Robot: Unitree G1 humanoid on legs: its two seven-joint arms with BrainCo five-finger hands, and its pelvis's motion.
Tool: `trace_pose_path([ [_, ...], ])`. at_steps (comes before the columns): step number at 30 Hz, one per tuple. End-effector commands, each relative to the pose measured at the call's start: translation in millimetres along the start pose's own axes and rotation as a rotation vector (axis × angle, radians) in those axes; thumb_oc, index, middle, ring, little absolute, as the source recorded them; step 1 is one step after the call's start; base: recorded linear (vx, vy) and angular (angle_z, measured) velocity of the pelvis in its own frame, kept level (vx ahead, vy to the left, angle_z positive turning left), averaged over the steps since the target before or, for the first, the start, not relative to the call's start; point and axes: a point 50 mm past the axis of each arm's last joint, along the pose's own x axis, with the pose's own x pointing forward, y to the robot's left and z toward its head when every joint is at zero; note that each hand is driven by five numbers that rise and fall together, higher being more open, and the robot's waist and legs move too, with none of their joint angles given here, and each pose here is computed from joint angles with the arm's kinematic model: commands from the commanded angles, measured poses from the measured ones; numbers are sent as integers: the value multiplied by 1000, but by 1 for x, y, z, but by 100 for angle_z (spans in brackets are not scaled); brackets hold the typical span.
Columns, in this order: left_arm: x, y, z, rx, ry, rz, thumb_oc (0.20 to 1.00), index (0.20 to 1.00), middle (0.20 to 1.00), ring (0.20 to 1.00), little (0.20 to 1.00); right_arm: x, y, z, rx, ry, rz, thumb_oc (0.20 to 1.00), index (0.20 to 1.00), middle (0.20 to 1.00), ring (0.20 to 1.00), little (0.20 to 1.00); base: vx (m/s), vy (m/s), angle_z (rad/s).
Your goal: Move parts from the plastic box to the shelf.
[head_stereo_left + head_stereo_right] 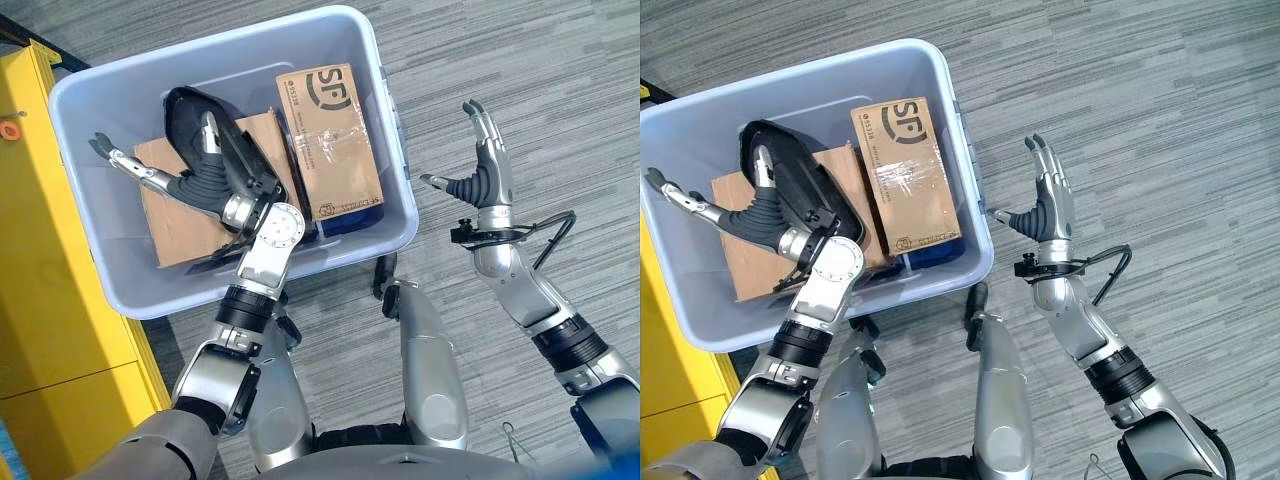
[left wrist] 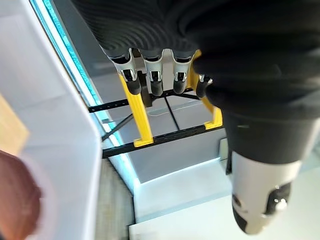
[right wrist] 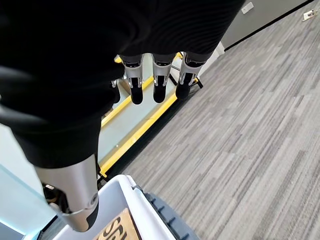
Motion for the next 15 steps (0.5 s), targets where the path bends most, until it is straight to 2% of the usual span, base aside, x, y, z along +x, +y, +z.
trace_pose_path([
  [1,7,-7,-11,71,37,-133,1000,1000,1000,1000,1000,11,-7,16,49,-73,-78,1000,1000,1000,1000,1000,9,-1,4],
  [2,6,-8,-20,125,81,-162,1000,1000,1000,1000,1000,12,-7,16,52,-74,-73,1000,1000,1000,1000,1000,11,16,5],
  [4,4,-4,-37,161,223,-116,1000,1000,1000,1000,1000,13,-9,15,40,-80,-62,1000,1000,1000,1000,1000,20,30,4],
  [5,4,-4,-38,161,230,-111,1000,1000,1000,1000,1000,13,-10,15,40,-80,-62,1000,1000,1000,1000,1000,0,0,0],
  [9,5,9,-55,193,401,89,1000,1000,1000,1000,1000,13,-9,14,41,-76,-50,1000,1000,1000,1000,1000,0,0,0],
  [10,5,14,-63,205,497,156,1000,1000,1000,1000,1000,13,-8,15,44,-77,-40,1000,1000,1000,1000,1000,0,0,0],
  [13,19,21,-66,244,470,326,1000,1000,1000,1000,1000,17,-5,19,46,-78,-18,1000,1000,1000,1000,1000,0,0,0],
  [15,25,21,-65,253,462,364,1000,1000,1000,1000,1000,16,-5,19,45,-81,-13,1000,1000,1000,1000,1000,0,0,0],
])
